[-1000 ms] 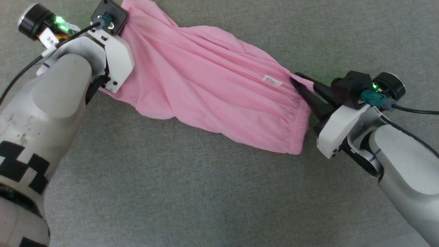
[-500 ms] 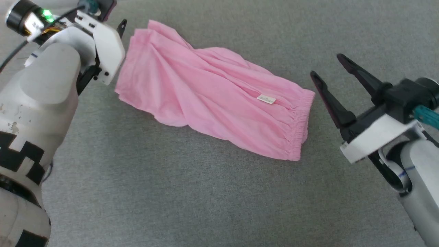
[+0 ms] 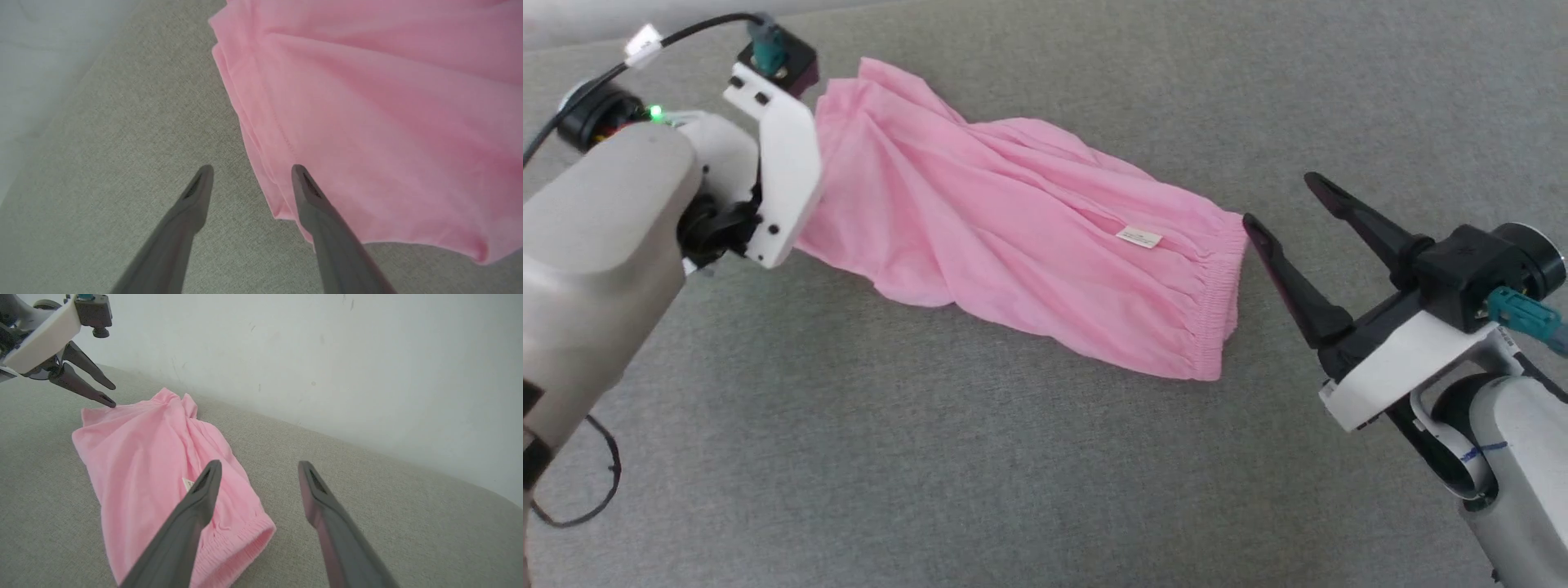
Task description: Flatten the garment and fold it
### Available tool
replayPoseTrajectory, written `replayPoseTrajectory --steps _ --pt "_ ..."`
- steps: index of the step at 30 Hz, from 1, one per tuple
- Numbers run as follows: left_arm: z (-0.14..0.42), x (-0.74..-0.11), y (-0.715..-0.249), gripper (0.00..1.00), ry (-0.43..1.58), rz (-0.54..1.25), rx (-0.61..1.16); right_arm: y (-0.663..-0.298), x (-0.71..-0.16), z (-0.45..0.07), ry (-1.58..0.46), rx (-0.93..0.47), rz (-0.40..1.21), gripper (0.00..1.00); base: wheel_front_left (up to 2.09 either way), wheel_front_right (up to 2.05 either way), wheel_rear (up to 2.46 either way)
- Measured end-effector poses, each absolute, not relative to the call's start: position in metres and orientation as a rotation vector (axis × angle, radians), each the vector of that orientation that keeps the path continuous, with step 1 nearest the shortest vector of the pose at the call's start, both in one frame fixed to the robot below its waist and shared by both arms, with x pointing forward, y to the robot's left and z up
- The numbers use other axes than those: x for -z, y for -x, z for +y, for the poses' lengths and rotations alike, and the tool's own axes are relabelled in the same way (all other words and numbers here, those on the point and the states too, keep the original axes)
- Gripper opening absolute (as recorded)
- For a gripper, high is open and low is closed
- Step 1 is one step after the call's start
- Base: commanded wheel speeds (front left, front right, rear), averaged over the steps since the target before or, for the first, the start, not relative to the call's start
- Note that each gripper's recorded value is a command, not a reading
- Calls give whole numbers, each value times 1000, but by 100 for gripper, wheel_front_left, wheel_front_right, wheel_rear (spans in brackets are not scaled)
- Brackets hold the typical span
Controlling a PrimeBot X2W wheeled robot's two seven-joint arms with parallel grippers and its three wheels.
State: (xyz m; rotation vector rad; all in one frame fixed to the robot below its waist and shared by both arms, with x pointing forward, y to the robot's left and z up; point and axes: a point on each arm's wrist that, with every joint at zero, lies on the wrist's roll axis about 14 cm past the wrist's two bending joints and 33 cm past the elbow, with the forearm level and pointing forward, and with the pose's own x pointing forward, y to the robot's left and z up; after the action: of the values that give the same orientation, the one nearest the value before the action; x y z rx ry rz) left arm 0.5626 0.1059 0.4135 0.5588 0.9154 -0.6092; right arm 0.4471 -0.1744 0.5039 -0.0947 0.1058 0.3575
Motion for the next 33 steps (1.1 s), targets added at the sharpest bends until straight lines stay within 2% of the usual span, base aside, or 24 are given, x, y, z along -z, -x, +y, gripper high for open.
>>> replayPoseTrajectory --steps 4,8,10,13,22,33 --pt "106 -385 -546 100 -517 1045 633 -444 -495 -181 97 -340 140 100 0 0 0" --pt "103 -378 -545 100 -546 1080 653 -444 -490 -186 99 -333 172 100 0 0 0" --pt "101 -377 -546 0 -560 1073 667 -447 -488 -187 104 -341 201 100 0 0 0" --pt "94 -381 -546 0 -549 1043 690 -446 -483 -184 122 -382 287 100 0 0 0" --pt "91 -393 -538 0 -541 977 713 -415 -448 -168 174 -541 664 100 0 0 0" --pt "92 -384 -538 0 -508 949 718 -410 -373 -151 86 -540 890 100 0 0 0"
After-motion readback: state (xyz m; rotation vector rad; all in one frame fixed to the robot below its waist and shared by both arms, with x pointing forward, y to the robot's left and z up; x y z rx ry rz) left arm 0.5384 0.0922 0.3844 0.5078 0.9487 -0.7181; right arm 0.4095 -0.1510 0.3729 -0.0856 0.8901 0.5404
